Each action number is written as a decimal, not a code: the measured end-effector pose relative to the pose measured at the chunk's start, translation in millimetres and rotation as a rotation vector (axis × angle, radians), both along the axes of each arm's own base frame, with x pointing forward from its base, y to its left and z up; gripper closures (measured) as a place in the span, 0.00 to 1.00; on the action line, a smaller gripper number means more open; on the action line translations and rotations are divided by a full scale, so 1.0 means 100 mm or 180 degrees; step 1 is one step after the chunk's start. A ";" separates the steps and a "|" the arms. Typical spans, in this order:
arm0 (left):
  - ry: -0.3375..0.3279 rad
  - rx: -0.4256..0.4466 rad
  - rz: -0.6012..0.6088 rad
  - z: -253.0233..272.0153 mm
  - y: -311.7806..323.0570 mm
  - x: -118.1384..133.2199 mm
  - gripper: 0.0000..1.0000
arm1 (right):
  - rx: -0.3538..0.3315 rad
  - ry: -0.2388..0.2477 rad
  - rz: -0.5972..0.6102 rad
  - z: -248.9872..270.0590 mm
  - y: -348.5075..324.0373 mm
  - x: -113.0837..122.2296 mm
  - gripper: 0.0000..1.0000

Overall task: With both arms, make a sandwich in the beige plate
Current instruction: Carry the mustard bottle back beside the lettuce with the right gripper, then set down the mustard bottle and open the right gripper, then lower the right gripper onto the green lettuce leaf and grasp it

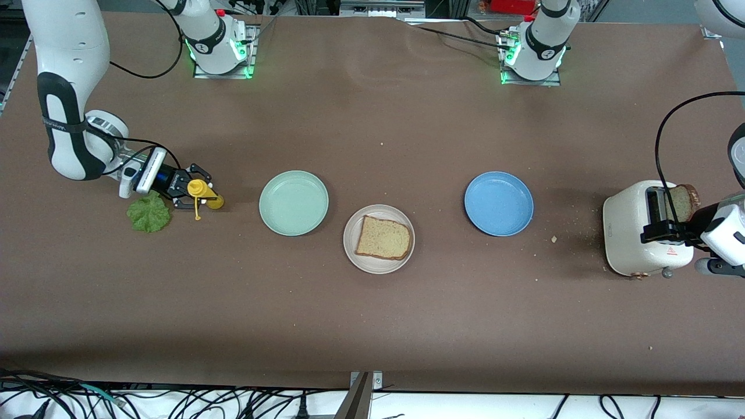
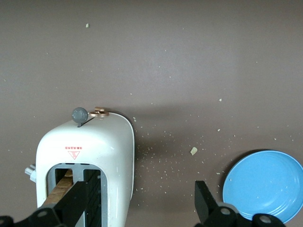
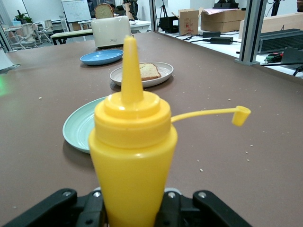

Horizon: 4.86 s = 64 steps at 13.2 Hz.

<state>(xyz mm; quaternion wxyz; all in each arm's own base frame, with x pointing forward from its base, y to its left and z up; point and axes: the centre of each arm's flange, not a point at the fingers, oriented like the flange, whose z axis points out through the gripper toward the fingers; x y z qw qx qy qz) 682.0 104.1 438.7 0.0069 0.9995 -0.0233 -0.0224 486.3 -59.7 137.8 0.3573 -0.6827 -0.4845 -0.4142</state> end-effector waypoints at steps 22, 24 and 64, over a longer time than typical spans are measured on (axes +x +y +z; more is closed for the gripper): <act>0.0003 0.0003 0.0014 0.00 0.03 0.00 0.00 | -0.1457 0.1460 -0.0555 0.88 -0.97 0.16 0.21; 0.0003 0.0003 0.0017 0.00 0.04 -0.01 0.00 | -0.1818 0.1647 -0.0840 1.29 -0.86 0.29 0.19; 0.0001 0.0004 0.0021 0.00 0.05 -0.01 0.00 | -0.2477 0.2803 -0.2951 0.48 -0.77 0.73 0.96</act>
